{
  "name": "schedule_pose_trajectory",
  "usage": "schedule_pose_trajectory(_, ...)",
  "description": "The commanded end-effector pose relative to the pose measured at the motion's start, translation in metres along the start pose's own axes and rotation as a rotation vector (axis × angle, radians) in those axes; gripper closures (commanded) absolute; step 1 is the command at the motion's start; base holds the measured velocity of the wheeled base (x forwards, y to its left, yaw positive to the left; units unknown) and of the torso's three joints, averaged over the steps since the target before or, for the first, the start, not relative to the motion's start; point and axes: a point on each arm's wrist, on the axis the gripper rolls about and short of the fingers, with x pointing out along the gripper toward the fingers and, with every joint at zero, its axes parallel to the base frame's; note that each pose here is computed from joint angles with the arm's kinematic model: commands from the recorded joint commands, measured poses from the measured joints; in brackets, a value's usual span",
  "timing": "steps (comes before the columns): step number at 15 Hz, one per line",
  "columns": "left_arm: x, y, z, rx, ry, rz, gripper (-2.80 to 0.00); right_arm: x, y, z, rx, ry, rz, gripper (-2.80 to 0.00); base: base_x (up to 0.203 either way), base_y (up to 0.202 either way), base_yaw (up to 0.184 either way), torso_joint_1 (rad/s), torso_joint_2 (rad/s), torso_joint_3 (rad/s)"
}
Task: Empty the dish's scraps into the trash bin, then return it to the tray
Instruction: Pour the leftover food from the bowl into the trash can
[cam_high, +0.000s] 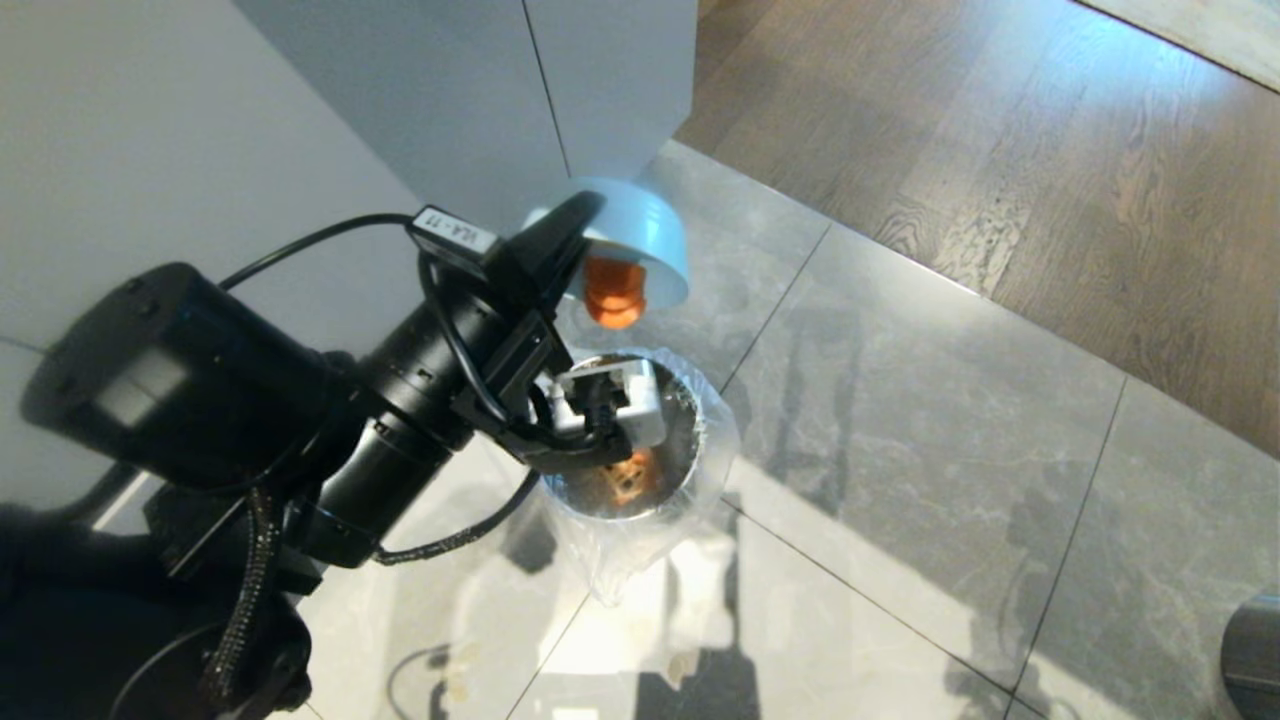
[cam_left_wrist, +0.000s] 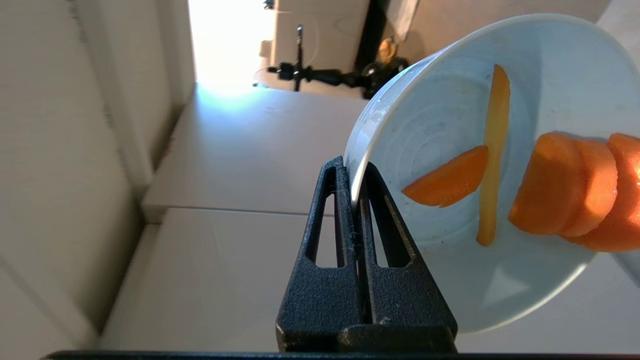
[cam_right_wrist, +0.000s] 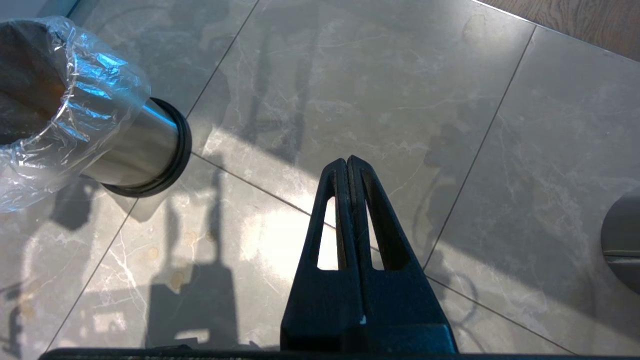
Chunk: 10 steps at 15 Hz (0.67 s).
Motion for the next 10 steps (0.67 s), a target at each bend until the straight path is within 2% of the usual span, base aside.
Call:
schedule_pose_trajectory(1,-0.003,0.013,0.001,0.023,0.007,0.067,0.0,0.0,0.0,0.0,0.001,0.0,-0.001,0.0,0.0,0.0,0.0,0.0,0.0,0.0)
schedule_pose_trajectory(3,-0.012,0.01,0.006,0.064,-0.018,0.039,0.0,0.0,0.0,0.0,0.001,-0.001,-0.001,0.0,0.0,0.0,0.0,0.0,0.0,0.0)
schedule_pose_trajectory(7,-0.029,0.003,0.02,0.213,-0.082,-0.012,0.0,0.0,0.0,0.0,0.001,-0.001,0.0,0.0,0.0,0.0,0.0,0.0,0.0,0.0)
schedule_pose_trajectory(10,-0.029,-0.005,0.02,0.283,-0.088,-0.038,0.0,0.0,0.0,0.0,0.001,-0.001,-0.001,0.0,0.0,0.0,0.0,0.0,0.0,0.0)
